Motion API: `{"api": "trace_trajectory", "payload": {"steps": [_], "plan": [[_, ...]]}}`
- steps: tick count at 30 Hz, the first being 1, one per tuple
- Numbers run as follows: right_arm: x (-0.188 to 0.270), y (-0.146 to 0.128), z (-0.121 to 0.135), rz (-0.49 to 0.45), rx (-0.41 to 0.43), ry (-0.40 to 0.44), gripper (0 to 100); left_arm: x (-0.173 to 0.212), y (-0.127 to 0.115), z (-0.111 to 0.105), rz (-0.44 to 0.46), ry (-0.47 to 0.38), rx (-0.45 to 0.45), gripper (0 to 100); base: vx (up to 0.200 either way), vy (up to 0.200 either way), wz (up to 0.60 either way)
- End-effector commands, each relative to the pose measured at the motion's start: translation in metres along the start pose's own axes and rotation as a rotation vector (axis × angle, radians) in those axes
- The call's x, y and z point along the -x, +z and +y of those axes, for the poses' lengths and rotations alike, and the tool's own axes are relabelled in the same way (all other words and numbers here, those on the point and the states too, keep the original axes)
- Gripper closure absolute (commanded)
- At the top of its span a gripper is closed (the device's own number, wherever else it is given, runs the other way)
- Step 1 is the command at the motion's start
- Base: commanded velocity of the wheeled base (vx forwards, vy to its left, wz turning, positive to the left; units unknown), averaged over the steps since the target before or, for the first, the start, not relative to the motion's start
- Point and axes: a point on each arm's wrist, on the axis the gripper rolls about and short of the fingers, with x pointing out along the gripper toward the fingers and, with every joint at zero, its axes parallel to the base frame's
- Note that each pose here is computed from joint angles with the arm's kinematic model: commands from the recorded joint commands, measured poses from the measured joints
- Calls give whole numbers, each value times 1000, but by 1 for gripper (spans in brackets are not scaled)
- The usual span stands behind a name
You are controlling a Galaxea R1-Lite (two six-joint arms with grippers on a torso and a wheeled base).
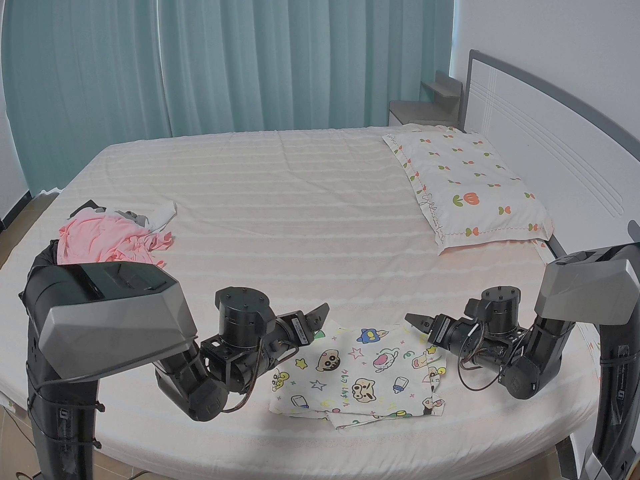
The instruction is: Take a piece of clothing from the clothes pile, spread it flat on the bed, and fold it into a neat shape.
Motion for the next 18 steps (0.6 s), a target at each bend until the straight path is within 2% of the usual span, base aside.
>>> {"api": "trace_trajectory", "payload": {"steps": [1, 5, 9, 12, 18], "plan": [[2, 0, -1, 1, 12, -4, 0, -31, -46, 13, 39, 83, -46, 0, 0, 0, 0], [2, 0, -2, 1, 13, -7, 0, -35, -67, 30, 87, 153, -121, 0, 0, 0, 0], [2, 0, -2, 2, 17, -8, 0, -29, -71, 31, 111, 172, -159, 0, 0, 0, 0], [2, -1, -3, 6, 32, -11, 0, -17, -73, 36, 186, 244, -308, 0, 0, 0, 0], [3, -3, -4, 12, 38, -15, 0, -17, -74, 33, 183, 246, -331, 0, 0, 0, 0]]}}
